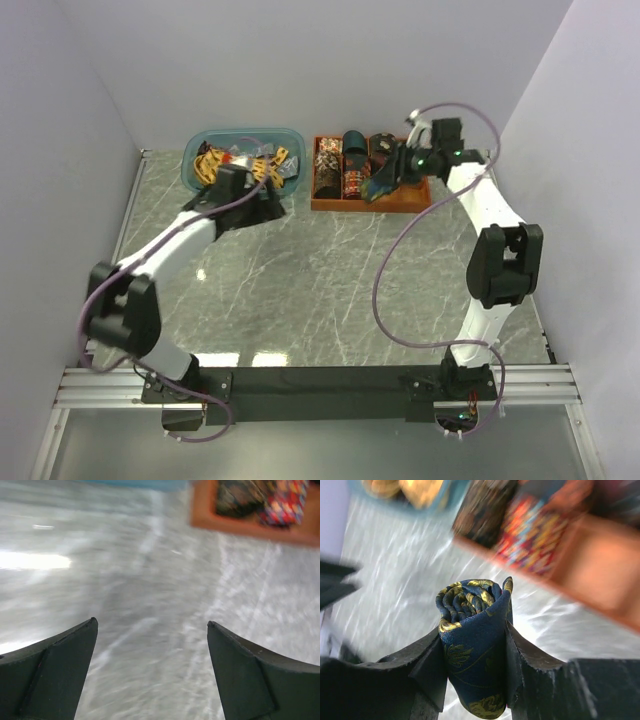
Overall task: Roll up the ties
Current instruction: Place the rolled tie into the container
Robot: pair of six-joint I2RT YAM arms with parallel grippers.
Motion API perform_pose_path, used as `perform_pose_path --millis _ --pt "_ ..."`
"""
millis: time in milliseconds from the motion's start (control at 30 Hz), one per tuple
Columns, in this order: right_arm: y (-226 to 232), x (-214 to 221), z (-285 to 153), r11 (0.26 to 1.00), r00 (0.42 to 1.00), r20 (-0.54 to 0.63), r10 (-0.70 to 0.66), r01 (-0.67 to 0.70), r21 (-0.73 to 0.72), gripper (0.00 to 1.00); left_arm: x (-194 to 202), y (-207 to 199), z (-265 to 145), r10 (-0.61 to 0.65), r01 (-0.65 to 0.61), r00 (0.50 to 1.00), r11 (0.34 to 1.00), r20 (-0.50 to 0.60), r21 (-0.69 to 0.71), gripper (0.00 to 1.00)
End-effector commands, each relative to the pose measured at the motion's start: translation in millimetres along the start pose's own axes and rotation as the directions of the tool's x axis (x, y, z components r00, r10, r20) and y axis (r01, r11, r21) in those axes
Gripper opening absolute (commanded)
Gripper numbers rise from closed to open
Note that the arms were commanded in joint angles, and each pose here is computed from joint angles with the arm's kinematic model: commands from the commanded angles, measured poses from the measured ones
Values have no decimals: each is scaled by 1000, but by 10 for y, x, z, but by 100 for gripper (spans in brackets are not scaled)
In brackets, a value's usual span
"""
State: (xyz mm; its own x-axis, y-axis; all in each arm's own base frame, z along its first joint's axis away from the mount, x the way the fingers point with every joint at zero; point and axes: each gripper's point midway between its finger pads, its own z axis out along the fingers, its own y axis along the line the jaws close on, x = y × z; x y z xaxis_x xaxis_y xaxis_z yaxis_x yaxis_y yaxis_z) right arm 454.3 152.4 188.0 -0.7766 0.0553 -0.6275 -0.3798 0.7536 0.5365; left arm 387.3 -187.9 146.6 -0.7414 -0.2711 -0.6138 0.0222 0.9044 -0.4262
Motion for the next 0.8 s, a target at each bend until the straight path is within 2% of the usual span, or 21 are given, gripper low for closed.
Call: perform_pose_path --millis 0,133,300,500,767 --pt "-211 -458 -347 985 992 117 35 -54 163 0 -87 464 -314 11 -2 997 992 73 -123 97" --pt "-436 -692 -374 957 991 133 22 -59 283 0 -151 832 -616 8 29 987 972 157 -234 99" --pt "-719 -624 -245 923 991 126 52 -96 373 0 -12 1201 -750 27 46 981 929 190 -368 100" --pt "-890 -443 32 926 993 70 98 -117 358 0 222 1409 -695 17 57 985 906 170 -419 100" --pt "-1067 -290 398 923 989 53 138 -148 355 0 248 1498 -638 14 65 986 887 166 -457 100"
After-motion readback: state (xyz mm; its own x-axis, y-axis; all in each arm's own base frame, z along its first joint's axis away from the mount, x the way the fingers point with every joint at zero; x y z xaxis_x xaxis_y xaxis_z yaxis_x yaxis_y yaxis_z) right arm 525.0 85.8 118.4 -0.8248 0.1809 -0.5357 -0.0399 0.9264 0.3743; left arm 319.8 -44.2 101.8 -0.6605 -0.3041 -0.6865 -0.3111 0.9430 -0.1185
